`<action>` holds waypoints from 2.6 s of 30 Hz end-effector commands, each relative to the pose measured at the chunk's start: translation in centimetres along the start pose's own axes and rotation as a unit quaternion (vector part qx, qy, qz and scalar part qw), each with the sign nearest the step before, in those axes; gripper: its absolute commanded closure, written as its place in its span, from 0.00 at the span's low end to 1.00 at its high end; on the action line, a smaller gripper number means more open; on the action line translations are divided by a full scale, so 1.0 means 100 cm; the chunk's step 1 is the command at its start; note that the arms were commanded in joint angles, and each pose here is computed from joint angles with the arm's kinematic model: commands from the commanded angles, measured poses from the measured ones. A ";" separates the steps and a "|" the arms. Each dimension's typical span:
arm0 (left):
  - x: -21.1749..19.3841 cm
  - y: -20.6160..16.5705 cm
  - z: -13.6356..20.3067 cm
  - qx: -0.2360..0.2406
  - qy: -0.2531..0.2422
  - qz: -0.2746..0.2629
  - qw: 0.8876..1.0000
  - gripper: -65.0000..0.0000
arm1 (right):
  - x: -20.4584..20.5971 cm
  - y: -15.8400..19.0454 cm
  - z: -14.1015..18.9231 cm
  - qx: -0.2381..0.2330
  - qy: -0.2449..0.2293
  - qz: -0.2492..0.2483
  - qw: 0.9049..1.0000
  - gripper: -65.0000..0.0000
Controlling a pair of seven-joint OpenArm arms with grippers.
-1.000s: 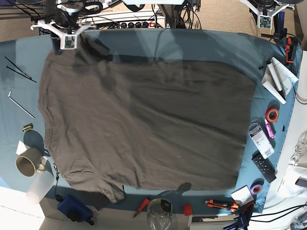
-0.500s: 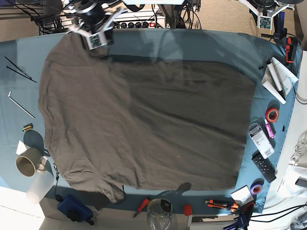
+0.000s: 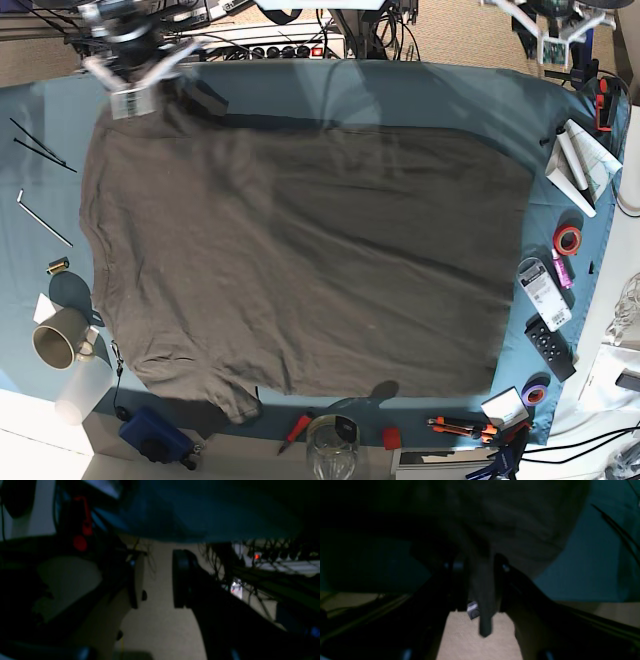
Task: Fold the T-shirt properly
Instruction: 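Lower the right gripper to the shirt's shoulder corner and pinch it, then lower the left gripper to the other shoulder corner and pinch it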
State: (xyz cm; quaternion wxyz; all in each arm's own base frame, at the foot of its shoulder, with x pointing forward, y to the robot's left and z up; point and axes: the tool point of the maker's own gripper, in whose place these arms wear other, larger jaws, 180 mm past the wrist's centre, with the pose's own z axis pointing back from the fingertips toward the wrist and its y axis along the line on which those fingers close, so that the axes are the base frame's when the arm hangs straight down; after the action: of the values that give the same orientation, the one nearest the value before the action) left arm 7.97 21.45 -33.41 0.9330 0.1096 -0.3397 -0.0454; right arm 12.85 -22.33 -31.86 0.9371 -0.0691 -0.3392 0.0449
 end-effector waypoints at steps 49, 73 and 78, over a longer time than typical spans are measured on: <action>0.080 0.000 -0.029 -0.008 -0.114 0.066 0.991 0.45 | -0.049 -0.087 -0.004 0.192 -0.020 -0.291 0.937 0.65; 0.085 -0.025 -0.099 -0.084 -0.097 0.190 0.973 0.49 | -0.054 -0.090 -0.006 0.179 -0.011 -0.285 0.942 0.65; 0.090 -0.026 -0.104 -0.090 -0.101 0.207 0.969 0.51 | -0.053 -0.090 -0.006 0.179 -0.012 -0.284 0.942 0.65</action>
State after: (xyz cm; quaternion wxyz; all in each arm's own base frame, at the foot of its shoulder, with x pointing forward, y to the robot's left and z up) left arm 21.25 19.13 -36.89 0.8958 -0.0530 -0.4278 0.1078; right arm 8.97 -31.50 -35.32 0.9076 0.2036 -0.3243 -0.1722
